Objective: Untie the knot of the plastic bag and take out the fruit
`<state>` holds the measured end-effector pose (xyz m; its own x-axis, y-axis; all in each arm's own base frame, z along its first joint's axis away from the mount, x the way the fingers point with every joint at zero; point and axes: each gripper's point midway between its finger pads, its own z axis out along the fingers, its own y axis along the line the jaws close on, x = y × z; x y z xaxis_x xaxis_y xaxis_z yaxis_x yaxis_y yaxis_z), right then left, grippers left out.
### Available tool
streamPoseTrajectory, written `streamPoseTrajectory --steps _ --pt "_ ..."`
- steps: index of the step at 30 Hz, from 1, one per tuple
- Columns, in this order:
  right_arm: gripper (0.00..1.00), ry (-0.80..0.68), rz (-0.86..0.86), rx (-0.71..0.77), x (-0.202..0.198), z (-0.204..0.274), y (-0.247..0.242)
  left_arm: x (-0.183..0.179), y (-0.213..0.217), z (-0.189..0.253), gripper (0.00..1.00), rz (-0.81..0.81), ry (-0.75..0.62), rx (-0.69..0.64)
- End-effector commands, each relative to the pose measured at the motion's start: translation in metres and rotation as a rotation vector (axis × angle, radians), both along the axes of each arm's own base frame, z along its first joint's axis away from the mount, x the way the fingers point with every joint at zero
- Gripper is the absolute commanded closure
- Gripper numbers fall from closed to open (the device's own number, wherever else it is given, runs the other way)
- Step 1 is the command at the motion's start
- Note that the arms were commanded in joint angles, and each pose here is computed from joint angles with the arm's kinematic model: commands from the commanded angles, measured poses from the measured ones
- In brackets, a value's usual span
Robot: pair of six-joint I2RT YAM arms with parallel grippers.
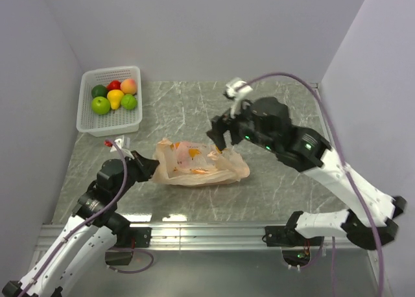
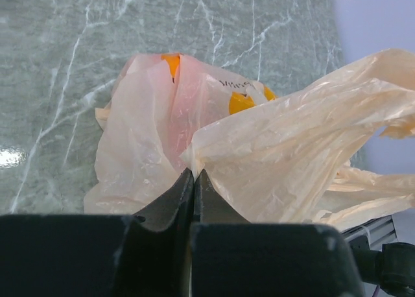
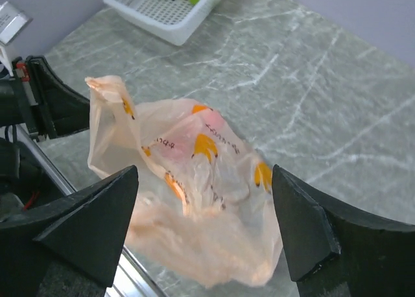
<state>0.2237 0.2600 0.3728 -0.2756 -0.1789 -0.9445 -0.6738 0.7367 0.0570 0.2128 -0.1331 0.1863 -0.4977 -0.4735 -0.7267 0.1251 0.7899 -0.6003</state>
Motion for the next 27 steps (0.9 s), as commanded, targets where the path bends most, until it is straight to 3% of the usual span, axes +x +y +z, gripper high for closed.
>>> streamPoseTrajectory --steps 1,6,10,19,22,24,25,26,27 --pt "0.1 0.073 0.178 -0.206 -0.001 -0.041 0.031 -0.002 0.01 0.011 0.94 0.04 -0.04 -0.009" --pt "0.09 0.224 0.299 -0.322 -0.008 -0.117 0.07 -0.006 0.019 0.021 0.93 0.077 -0.077 -0.026" --pt "0.08 0.288 0.294 -0.346 -0.011 -0.174 0.081 -0.007 0.021 0.026 0.93 0.081 -0.107 -0.035" --pt "0.15 0.327 0.218 -0.35 0.001 -0.238 0.087 -0.001 0.02 0.028 0.95 0.082 -0.123 -0.017" --pt "0.23 0.318 0.182 -0.359 0.007 -0.251 0.085 -0.001 0.021 0.029 0.96 0.086 -0.133 -0.018" --pt "0.34 0.311 0.148 -0.37 0.013 -0.258 0.082 0.0 0.024 0.029 0.96 0.103 -0.14 -0.02" --pt "0.41 0.305 0.142 -0.364 0.015 -0.26 0.083 0.0 0.025 0.028 0.97 0.113 -0.144 -0.024" --pt "0.59 0.309 0.125 -0.357 0.018 -0.262 0.082 0.003 0.029 0.029 0.98 0.139 -0.152 -0.022" --pt "0.7 0.301 0.096 -0.353 0.023 -0.262 0.079 0.007 0.029 0.032 0.98 0.147 -0.167 -0.029"
